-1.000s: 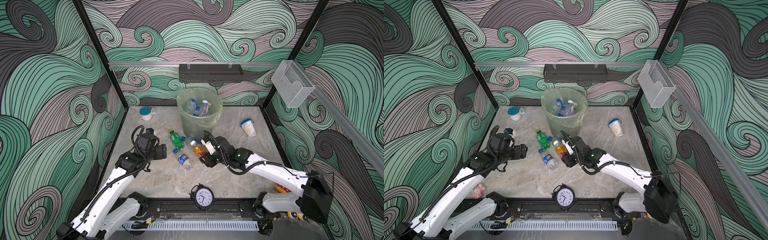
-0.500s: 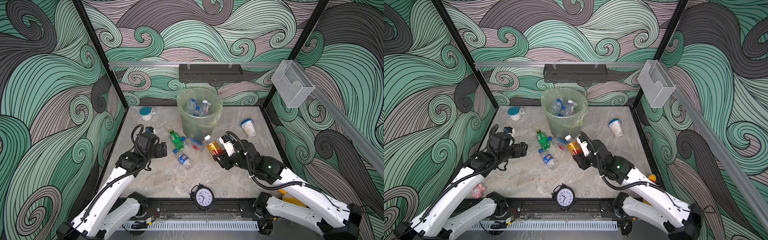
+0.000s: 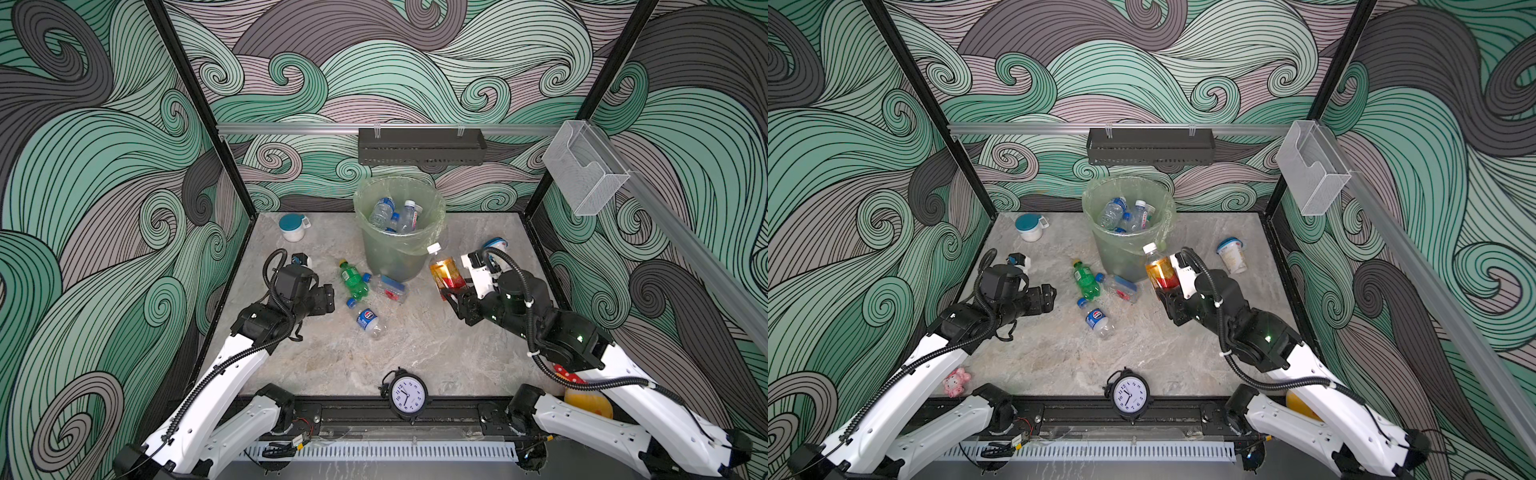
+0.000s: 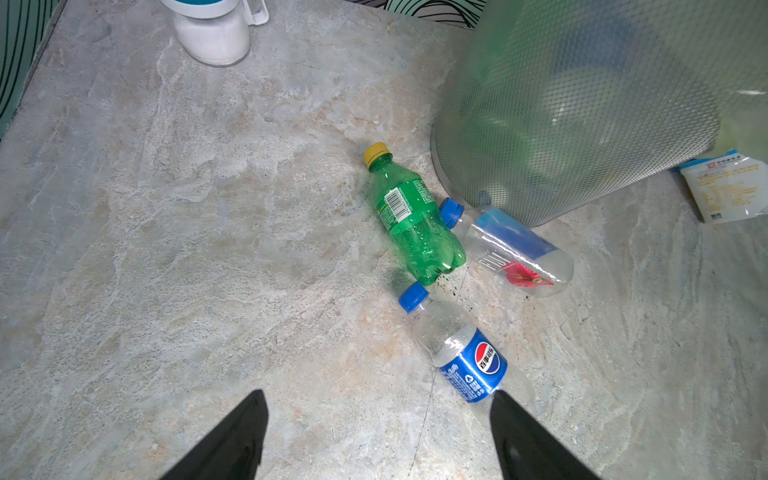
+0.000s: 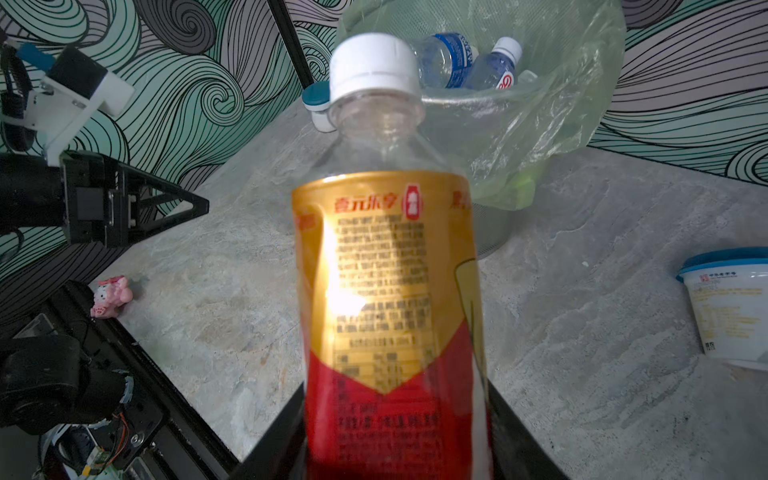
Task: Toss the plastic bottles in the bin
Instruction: 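Lift the red-and-gold bottle with the right gripper toward the bin, then open the right gripper over the bin to drop the bottle, then withdraw the right gripper while the left gripper grasps the Pepsi bottle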
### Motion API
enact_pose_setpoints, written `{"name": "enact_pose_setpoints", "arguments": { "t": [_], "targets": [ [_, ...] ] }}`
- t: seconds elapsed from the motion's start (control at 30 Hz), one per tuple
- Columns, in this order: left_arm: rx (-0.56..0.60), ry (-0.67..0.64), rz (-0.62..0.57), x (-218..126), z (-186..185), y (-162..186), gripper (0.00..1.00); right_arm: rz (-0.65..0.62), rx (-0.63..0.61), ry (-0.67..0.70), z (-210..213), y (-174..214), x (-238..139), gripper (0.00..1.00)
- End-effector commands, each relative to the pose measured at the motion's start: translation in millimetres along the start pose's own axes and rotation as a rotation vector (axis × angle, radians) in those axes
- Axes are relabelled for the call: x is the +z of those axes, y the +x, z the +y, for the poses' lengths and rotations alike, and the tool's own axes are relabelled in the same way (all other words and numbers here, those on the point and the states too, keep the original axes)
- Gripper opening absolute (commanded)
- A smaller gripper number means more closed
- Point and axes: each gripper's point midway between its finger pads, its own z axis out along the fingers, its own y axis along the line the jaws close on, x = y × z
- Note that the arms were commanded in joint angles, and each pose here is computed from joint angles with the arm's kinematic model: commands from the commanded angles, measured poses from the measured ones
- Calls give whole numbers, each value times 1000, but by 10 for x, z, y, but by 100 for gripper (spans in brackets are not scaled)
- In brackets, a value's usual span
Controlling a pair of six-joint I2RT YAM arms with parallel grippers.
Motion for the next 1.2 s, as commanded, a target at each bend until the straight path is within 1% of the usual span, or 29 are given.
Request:
{"name": "enact_pose_setpoints", "arguments": {
  "t": [0.0,0.07,0.1,0.13,0.17,0.23,0.27,0.33,0.37,0.47,0.67,0.8,0.97,1.17],
  "targets": [
    [-19,30,-29,-37,-57,-101,86,-66,-43,42,-1,-546,43,46],
    [-29,46,-34,-38,-77,-100,86,-89,-47,62,-47,-899,196,42],
    [-37,57,-32,-41,-94,-93,86,-96,-27,59,-81,-1079,324,39],
    [-46,72,-31,-50,-120,-91,85,-94,9,46,-123,-1239,475,39],
    [-48,95,-31,-58,-155,-85,85,-88,43,39,-168,-1362,602,45],
    [-63,146,-24,-74,-232,-56,85,-56,83,33,-220,-1520,850,71],
    [-74,155,-16,-81,-240,-33,85,-43,87,31,-217,-1544,932,77],
    [-87,153,5,-99,-216,41,85,-36,92,-6,-149,-1565,1007,85],
    [-90,150,12,-100,-200,76,86,-40,95,-16,-135,-1557,1009,87],
    [-93,157,30,-50,-186,187,86,-58,85,-18,-139,-1492,898,89],
    [-92,224,102,126,-354,275,86,-112,86,-1,-191,-1339,487,90],
    [-96,246,174,218,-449,321,85,-120,112,23,-271,-1119,310,92],
    [-113,241,251,333,-489,452,84,-92,148,84,-440,-791,241,93],
    [-153,250,253,432,-543,527,83,-66,211,145,-633,-452,204,95]
  ]
}}
